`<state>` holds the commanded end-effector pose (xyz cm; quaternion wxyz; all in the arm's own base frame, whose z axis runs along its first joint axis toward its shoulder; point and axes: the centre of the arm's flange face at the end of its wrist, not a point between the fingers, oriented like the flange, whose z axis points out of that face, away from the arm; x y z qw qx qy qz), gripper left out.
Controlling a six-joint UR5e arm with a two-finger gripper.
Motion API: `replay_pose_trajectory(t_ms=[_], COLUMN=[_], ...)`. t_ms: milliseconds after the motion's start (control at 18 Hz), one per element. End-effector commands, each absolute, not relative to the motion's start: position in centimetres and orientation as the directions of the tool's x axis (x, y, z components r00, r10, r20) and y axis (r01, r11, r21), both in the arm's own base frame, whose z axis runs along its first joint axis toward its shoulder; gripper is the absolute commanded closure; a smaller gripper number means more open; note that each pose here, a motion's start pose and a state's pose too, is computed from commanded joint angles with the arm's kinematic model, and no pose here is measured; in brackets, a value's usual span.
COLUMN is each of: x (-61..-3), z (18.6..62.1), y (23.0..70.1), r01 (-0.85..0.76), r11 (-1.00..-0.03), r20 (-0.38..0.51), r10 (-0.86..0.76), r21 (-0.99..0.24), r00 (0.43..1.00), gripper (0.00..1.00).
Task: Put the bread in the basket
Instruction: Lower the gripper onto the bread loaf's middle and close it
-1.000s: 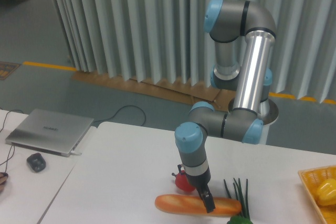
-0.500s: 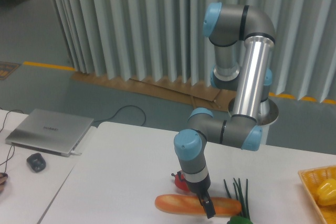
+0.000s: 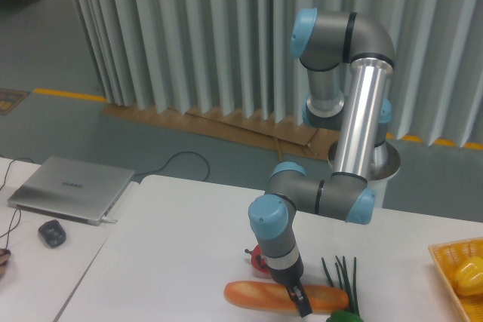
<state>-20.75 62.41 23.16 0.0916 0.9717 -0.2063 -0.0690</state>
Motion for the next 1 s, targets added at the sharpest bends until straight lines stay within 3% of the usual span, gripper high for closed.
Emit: replay_pose_trajectory(t_ms=[56, 167, 278, 333, 1000], x=[-20.9, -21.1, -21.3, -21.7, -23.4], z=[23.4, 23.8, 23.9, 24.2, 27.0], y=[62.3, 62.3, 62.2, 62.1, 61.1], r01=[-0.387, -0.385, -0.381, -0.372, -0.345], r11=[-0.899, -0.901, -0.903, -0.908, -0.924], r20=[-0.097, -0.103, -0.105, -0.109, -0.139], r10=[-0.412, -0.41, -0.406, -0.397, -0.368], r21=[0.204, 0.199, 0.198, 0.195, 0.168], r00=[0.906, 0.906, 0.908, 0.911, 0.919], gripper=[0.4, 0.39, 0.43, 0.5, 0.53])
